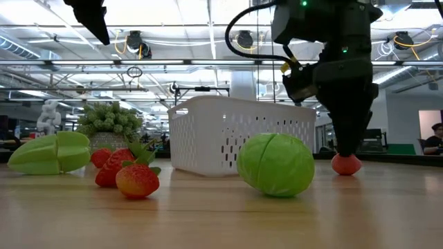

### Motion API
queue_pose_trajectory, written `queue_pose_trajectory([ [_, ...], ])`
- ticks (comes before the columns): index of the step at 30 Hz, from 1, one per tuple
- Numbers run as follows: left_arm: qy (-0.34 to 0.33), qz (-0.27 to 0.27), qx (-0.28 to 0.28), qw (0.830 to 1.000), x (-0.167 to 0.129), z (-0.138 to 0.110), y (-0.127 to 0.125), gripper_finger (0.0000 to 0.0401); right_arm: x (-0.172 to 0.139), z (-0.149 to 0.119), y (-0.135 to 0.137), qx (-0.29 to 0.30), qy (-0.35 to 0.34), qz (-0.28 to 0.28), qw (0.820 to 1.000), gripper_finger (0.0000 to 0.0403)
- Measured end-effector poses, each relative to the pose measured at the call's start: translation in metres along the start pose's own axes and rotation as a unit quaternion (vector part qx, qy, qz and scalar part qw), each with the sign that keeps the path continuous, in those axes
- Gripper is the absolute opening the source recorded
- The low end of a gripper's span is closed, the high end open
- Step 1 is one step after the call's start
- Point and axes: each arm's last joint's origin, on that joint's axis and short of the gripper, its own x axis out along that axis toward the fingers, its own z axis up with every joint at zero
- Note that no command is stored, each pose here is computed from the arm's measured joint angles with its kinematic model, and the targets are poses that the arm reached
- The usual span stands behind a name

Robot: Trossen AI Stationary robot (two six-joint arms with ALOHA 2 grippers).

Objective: Pick and placing Produce into tupperware
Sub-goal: Put the top peach into the white bin

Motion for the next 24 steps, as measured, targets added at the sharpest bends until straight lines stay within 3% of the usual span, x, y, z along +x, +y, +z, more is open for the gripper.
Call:
queue_pose_trajectory([
  [24, 0.0, 0.0, 0.0, 1.0, 0.0, 0.0, 0.0, 0.0124, -0.0001, 0.0029, 0.0017, -0.007, -0.024, -0.001, 1.0, 0.0297],
])
